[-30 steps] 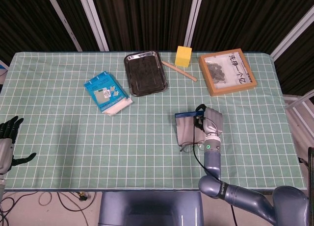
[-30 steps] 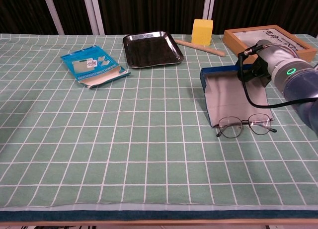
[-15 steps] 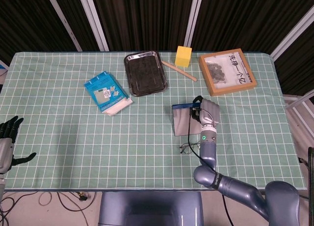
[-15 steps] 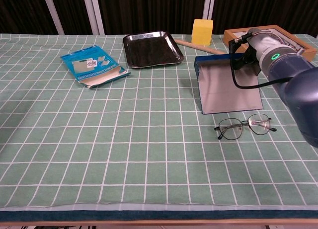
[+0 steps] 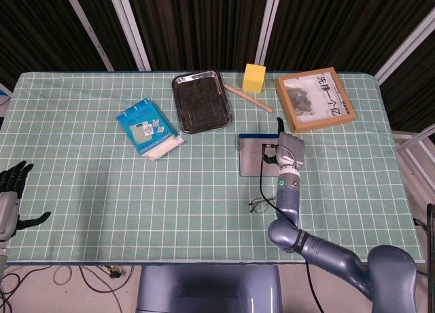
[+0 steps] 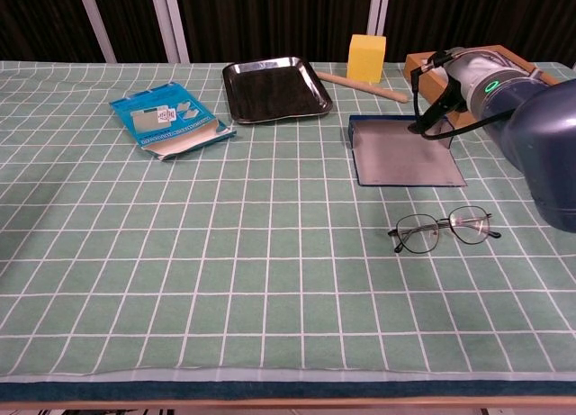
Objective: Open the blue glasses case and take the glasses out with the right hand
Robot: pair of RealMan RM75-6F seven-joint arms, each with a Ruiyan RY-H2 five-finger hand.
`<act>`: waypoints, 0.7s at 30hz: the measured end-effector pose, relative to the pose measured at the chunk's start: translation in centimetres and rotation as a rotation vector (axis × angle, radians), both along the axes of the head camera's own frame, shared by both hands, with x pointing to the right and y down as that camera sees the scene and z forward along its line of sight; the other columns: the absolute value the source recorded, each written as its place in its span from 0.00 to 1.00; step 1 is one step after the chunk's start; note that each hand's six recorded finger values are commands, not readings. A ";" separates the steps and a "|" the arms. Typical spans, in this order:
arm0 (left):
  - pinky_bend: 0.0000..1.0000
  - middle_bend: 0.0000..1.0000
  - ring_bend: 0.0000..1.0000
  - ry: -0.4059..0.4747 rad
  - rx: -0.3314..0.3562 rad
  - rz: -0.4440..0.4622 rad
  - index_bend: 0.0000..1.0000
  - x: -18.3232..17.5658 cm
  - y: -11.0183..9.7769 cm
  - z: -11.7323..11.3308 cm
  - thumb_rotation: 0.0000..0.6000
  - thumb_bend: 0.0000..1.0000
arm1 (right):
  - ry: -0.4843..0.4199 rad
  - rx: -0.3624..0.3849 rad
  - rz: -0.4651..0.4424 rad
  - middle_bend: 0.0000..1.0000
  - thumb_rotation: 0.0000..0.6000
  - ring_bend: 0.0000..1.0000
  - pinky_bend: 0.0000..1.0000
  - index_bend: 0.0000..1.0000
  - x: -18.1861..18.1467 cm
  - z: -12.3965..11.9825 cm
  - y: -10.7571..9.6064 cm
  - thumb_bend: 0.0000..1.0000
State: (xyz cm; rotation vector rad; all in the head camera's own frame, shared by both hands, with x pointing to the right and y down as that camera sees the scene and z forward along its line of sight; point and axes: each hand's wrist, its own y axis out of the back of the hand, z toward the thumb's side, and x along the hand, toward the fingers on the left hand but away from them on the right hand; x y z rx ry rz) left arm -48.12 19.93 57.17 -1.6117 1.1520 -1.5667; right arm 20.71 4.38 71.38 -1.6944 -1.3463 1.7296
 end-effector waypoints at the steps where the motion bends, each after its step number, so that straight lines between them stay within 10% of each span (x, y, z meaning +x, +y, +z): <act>1: 0.00 0.00 0.00 -0.001 0.001 0.002 0.00 0.0 0.0 0.0 1.00 0.00 | -0.003 0.000 -0.002 0.97 1.00 1.00 1.00 0.00 0.1 -0.2 0.1 0.26; 4: 0.00 0.00 0.00 -0.005 0.000 0.004 0.00 0.0 0.1 0.0 1.00 0.00 | -0.010 0.003 -0.014 0.83 1.00 0.91 0.92 0.00 0.3 -0.8 0.5 0.26; 13: 0.00 0.00 0.00 -0.025 0.002 0.013 0.00 -0.1 0.2 -0.1 1.00 0.00 | 0.017 0.025 -0.154 0.04 1.00 0.07 0.30 0.00 3.6 -4.8 3.6 0.23; 21: 0.00 0.00 0.00 -0.069 0.001 0.037 0.00 -0.4 0.6 -0.4 1.00 0.00 | 0.147 0.142 -0.302 0.00 1.00 0.00 0.24 0.00 12.2 -12.0 8.0 0.06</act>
